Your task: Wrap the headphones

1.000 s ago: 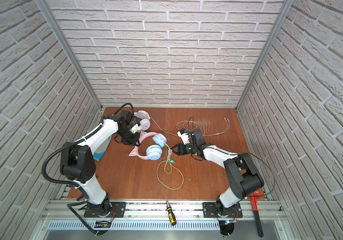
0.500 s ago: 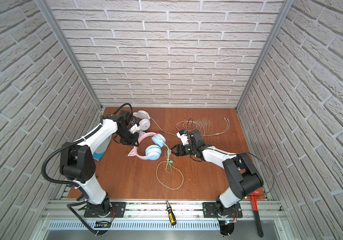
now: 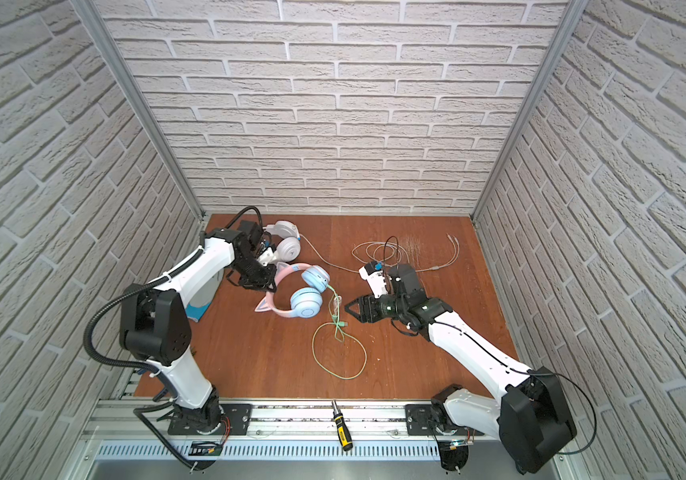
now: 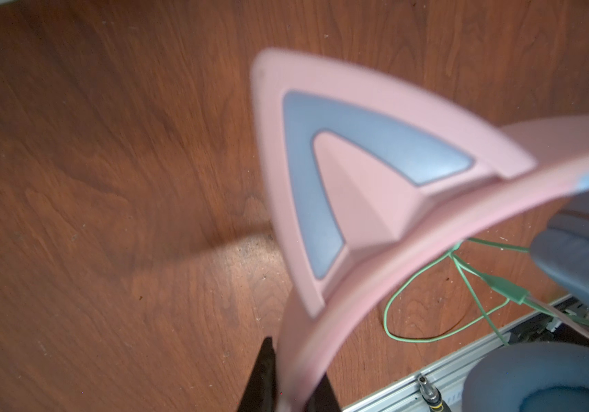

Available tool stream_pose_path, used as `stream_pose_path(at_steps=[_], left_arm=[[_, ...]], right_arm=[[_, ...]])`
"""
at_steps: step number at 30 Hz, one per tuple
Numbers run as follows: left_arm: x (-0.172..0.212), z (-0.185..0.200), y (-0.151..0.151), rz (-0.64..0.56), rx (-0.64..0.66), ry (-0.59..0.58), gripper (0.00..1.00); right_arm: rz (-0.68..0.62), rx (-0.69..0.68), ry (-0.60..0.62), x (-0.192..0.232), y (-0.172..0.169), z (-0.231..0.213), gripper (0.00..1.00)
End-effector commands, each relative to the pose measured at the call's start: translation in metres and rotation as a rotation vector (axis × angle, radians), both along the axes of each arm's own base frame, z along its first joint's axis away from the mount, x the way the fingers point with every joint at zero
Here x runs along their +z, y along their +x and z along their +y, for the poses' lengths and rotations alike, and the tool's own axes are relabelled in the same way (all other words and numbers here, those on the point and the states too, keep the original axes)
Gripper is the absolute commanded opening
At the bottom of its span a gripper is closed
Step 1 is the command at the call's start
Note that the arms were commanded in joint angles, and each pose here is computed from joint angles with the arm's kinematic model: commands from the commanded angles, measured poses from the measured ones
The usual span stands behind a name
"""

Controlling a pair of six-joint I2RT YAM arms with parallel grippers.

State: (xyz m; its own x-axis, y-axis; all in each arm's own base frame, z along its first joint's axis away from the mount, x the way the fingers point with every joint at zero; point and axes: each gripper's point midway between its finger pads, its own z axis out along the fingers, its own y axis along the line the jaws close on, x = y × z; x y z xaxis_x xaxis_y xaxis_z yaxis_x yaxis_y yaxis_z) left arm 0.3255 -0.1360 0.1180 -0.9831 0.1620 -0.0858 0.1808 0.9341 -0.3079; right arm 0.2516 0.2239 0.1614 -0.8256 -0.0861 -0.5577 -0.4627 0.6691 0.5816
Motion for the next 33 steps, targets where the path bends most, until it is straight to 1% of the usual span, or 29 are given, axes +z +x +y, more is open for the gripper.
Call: stream_pose_path(at_steps=[1,5,8,11,13,16,18,21,23,28,33], left_arm=[[-0.002,-0.004,0.004,0.004,0.021,-0.037,0.00],[-0.003,-0.004,0.005,0.006,0.027,-0.038,0.00],[-0.004,-0.005,0.005,0.006,0.026,-0.038,0.00],[-0.003,-0.004,0.005,0.003,0.027,-0.036,0.00],[-0.002,-0.003,0.004,0.003,0.026,-0.031,0.00],[-0.003,-0.001,0.003,0.005,0.030,-0.021,0.00],[-0.004,0.000,0.003,0.007,0.039,-0.012,0.00],[-0.006,0.002,0.004,0.010,0.061,0.001,0.00],[-0.006,0.002,0.005,0.012,0.074,0.010,0.00],[-0.004,0.000,0.004,0.005,0.060,0.082,0.00],[-0.002,-0.005,0.002,0.003,0.056,0.110,0.00]], right_arm=[[0.018,0.039,0.007,0.009,-0.014,0.011,0.61],[0.012,0.049,0.030,0.011,-0.015,0.026,0.61],[0.020,0.044,0.029,0.005,-0.008,0.034,0.61],[0.027,0.036,0.024,0.000,0.003,0.041,0.58],[0.026,0.033,0.027,0.000,0.008,0.044,0.54],[0.005,0.054,0.057,0.011,0.011,0.051,0.40],[-0.010,0.073,0.068,0.019,0.009,0.053,0.28],[-0.026,0.086,0.057,0.026,0.004,0.052,0.18],[-0.042,0.080,0.057,0.033,0.004,0.050,0.14],[-0.096,0.046,0.060,0.057,0.017,0.050,0.10],[-0.093,0.015,0.052,0.070,0.037,0.059,0.07]])
